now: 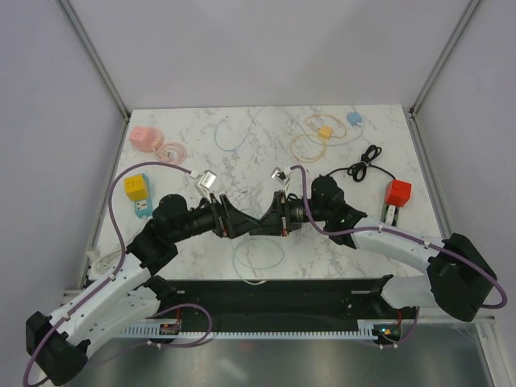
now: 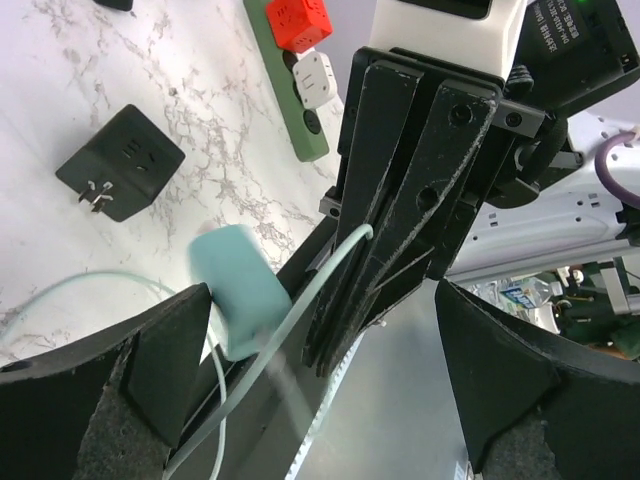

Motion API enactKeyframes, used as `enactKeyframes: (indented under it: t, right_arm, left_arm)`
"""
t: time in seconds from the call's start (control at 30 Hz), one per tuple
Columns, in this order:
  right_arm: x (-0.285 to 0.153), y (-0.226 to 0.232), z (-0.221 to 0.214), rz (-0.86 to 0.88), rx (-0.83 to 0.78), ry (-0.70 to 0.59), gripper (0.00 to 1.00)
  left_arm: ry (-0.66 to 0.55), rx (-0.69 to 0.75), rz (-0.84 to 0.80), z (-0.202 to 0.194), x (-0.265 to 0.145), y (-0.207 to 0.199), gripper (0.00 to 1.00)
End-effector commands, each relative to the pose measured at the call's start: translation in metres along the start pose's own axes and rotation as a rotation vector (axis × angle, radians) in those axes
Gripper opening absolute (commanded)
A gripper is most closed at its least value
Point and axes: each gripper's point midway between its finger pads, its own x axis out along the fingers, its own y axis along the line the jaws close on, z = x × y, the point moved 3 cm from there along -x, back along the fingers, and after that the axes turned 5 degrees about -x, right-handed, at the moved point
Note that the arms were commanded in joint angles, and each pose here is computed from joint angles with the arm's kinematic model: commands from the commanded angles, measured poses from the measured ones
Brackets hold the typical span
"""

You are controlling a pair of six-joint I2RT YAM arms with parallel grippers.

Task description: Pull the plug off the socket

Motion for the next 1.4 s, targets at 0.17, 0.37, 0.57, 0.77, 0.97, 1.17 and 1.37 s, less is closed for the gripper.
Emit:
enactKeyframes:
  t: [0.17, 0.37, 0.57, 0.77, 0.97, 1.17, 1.37]
  right_arm:
    - [0.007, -0.028, 0.016, -0.13, -0.032, -0.054, 0.0]
    - [0.011, -0.066, 0.019, -0.332, -0.01, -0.003, 0.0]
    - [0.014, -0.088, 0.041, -0.488, -0.03, 0.015, 0.0]
    - [0.019, -0.105, 0.127, -0.59, -0.05, -0.08, 0.0]
    - [-0.019, -0.156, 0.225, -0.797, -0.061, -0.223, 0.0]
    - [-0.075, -0.224, 0.29, -1.053, -0.122, -0.344, 0.0]
    - [-0.142, -0.287, 0.345, -1.276, -0.215, -0.481, 0.0]
  left_arm:
    - [-0.053, 0.033, 0.097, 0.013, -0.007, 0.002, 1.0]
    - [-0.114, 0.024, 0.333, 0.023, -0.018, 0.031, 1.0]
    - [-0.188, 0.005, 0.521, 0.031, -0.038, 0.052, 1.0]
    - [-0.363, -0.029, 0.717, 0.054, -0.081, 0.053, 1.0]
    - [-0.465, 0.027, 0.711, 0.069, -0.117, 0.029, 1.0]
    - [-0.506, 0.067, 0.63, 0.076, -0.133, 0.006, 0.99]
    - [-0.401, 0.172, 0.613, 0.08, -0.12, -0.005, 0.98]
